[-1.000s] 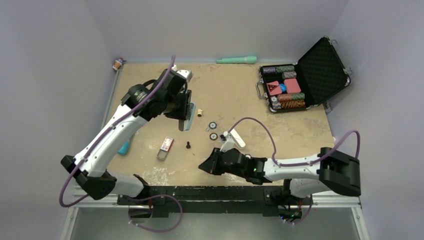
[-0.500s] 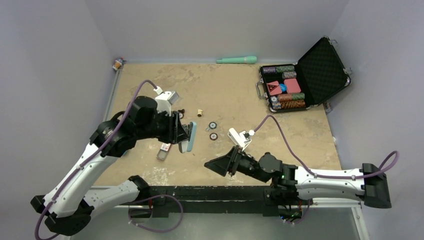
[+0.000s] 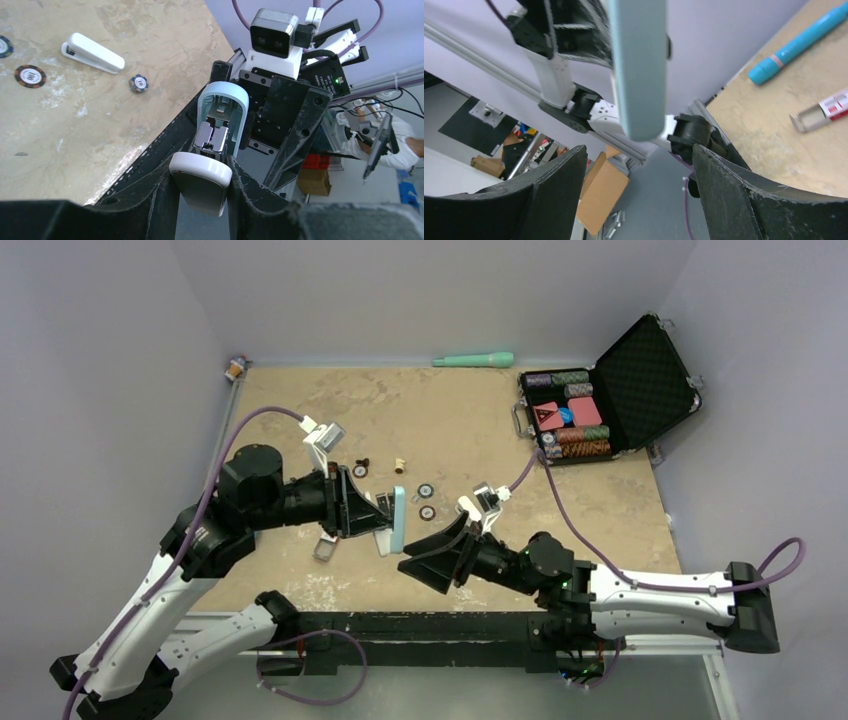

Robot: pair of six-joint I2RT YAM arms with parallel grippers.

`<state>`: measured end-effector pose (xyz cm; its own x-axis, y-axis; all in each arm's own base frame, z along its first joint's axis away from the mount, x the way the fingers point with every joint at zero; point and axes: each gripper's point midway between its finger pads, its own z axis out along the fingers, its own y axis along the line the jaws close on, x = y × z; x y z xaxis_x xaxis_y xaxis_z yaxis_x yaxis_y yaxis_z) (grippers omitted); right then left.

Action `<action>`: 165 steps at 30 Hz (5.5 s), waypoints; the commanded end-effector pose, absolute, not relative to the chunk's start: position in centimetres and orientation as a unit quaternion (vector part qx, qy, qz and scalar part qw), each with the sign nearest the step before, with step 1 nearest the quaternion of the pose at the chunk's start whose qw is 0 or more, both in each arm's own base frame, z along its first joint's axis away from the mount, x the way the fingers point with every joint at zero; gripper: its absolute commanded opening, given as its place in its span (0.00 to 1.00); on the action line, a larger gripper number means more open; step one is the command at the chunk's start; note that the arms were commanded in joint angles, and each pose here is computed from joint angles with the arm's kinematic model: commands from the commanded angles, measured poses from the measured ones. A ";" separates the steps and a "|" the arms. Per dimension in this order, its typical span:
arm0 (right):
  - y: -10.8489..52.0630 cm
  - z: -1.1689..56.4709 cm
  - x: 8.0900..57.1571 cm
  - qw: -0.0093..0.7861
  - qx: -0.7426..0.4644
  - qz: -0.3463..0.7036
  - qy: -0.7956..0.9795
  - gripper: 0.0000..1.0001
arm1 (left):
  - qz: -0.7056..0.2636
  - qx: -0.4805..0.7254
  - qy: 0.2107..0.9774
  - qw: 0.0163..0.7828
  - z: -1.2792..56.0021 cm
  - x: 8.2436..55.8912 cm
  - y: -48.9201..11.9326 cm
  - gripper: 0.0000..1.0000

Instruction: Unload the staples from the stapler

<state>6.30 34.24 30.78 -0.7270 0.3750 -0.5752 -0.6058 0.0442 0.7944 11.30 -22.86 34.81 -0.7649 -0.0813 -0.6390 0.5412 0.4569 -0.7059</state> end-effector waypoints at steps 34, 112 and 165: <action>37.5 38.9 6.3 0.407 -0.132 0.703 0.568 0.49 | -0.596 0.115 0.722 0.333 39.1 9.4 -22.8 0.00; 23.5 20.6 36.2 0.451 -0.037 0.143 0.880 0.00 | -0.121 -0.027 0.842 0.525 24.8 14.2 -4.1 1.00; 21.8 5.0 42.6 0.284 -0.057 0.067 0.955 0.11 | -0.121 -0.022 0.841 0.526 24.7 14.1 -4.1 0.99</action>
<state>43.22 21.82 2.79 -0.8467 -0.1119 -0.5202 -0.1599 0.9860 0.0481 13.67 -4.33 24.10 -0.4779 -0.1586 -0.8640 0.0958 0.9683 -0.2308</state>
